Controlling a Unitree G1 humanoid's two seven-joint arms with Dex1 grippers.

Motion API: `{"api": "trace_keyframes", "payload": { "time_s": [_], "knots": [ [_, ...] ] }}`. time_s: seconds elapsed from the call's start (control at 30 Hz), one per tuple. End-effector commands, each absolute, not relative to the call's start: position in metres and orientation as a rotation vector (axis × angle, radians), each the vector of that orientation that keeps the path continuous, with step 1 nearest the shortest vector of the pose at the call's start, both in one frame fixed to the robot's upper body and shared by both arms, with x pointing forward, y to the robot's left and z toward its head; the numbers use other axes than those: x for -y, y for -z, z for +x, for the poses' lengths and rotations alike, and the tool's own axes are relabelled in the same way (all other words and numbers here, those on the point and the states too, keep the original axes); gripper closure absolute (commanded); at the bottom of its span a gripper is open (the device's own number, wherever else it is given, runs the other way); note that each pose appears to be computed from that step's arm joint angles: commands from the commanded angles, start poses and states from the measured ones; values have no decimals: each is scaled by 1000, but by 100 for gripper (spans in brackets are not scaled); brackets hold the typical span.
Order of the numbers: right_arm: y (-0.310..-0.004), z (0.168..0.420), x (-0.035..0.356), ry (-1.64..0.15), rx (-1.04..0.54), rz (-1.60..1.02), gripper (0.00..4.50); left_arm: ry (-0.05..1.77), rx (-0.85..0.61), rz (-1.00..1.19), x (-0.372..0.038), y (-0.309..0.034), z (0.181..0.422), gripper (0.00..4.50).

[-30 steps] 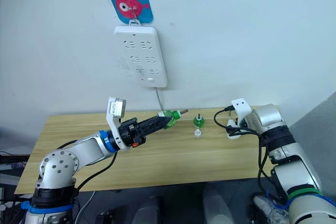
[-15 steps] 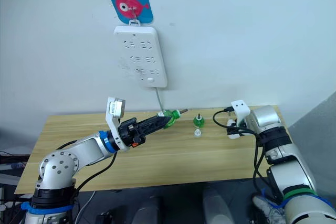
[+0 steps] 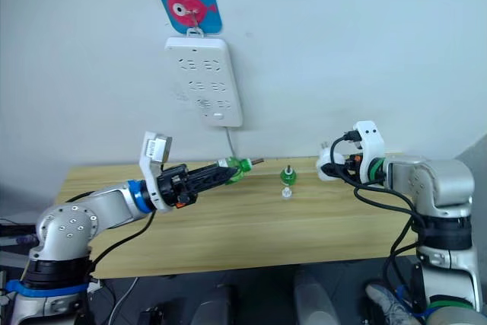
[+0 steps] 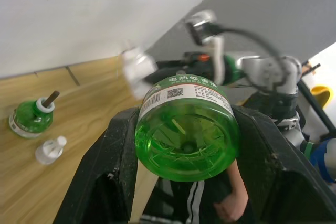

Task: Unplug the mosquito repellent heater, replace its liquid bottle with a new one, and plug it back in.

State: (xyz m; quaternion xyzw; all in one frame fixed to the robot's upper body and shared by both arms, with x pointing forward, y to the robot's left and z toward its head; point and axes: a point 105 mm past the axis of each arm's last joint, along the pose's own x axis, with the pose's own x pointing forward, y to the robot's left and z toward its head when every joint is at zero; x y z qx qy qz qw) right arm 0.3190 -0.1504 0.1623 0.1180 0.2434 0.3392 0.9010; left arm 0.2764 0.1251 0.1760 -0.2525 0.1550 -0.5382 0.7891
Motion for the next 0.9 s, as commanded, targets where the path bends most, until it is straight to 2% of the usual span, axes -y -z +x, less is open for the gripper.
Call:
{"api": "trace_keyframes", "payload": {
  "time_s": [0.03,0.3,0.9],
  "knots": [
    [-200,292,137,-902,-321,335,159,1224,-309,-516,-130,-193,273,223],
    [-220,264,114,-1171,-248,503,159,1306,-296,-480,-126,-215,274,223],
    [-227,255,95,-1303,-284,585,159,1463,-309,-531,-113,-228,257,223]
  ]
}}
